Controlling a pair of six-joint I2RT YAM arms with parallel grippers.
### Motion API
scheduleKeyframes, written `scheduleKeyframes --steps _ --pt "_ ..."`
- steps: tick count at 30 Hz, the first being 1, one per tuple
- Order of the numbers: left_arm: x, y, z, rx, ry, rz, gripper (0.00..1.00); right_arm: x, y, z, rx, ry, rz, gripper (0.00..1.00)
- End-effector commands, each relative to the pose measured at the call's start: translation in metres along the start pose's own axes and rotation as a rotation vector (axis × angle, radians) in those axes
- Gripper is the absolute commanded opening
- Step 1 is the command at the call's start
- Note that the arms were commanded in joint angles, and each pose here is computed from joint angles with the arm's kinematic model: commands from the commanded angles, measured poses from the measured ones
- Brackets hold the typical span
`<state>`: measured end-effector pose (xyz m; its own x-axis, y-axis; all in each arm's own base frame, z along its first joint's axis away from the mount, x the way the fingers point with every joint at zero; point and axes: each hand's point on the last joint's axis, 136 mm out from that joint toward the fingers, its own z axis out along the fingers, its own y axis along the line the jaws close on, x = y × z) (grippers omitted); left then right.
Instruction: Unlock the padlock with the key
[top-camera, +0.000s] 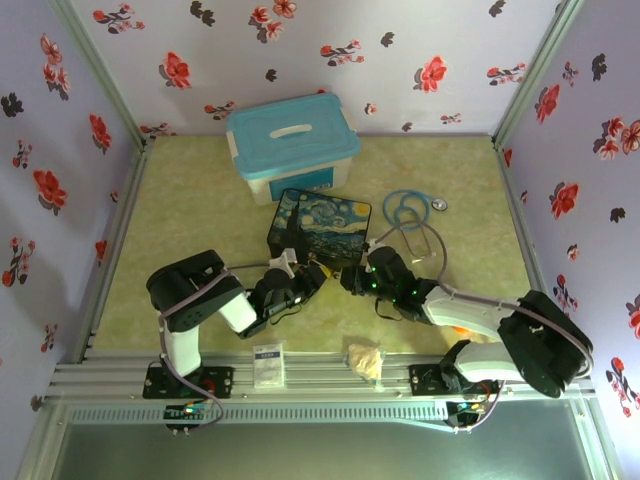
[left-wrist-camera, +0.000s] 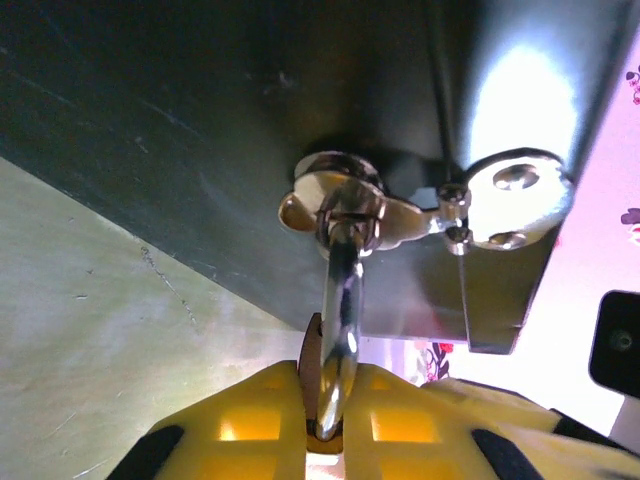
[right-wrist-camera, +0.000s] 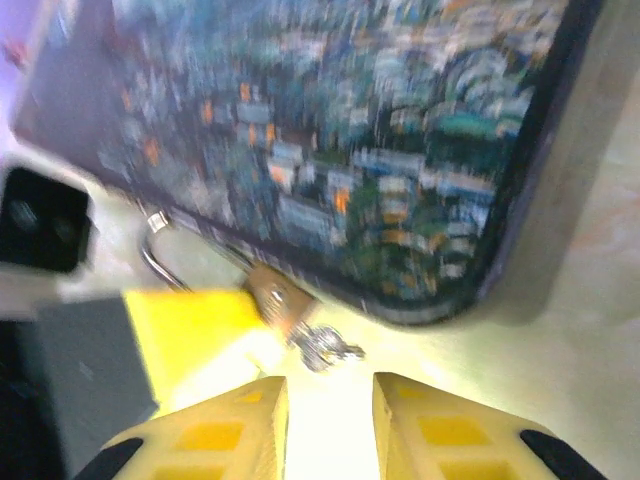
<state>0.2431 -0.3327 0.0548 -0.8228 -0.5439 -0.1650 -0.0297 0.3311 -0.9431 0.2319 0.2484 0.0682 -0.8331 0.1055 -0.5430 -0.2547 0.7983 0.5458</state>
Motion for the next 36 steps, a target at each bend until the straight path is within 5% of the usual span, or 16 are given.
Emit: scheduleKeyframes --steps 1,7,19,36 --pt "0.008 0.003 0.000 0.002 0.048 0.005 0.00 0.018 -0.005 -0.007 0.044 0.085 -0.284 0.29" --pt "0.011 0.010 -0.002 -0.015 0.064 0.002 0.00 0.016 -0.001 -0.002 0.116 0.030 -0.536 0.42" --pt "0.011 0.007 -0.011 -0.029 0.061 0.018 0.00 0.026 0.000 0.001 0.046 -0.104 -0.989 0.42" --pt "0.015 0.002 -0.014 -0.015 0.067 0.015 0.00 0.013 0.010 0.022 0.165 -0.248 -1.217 0.41"
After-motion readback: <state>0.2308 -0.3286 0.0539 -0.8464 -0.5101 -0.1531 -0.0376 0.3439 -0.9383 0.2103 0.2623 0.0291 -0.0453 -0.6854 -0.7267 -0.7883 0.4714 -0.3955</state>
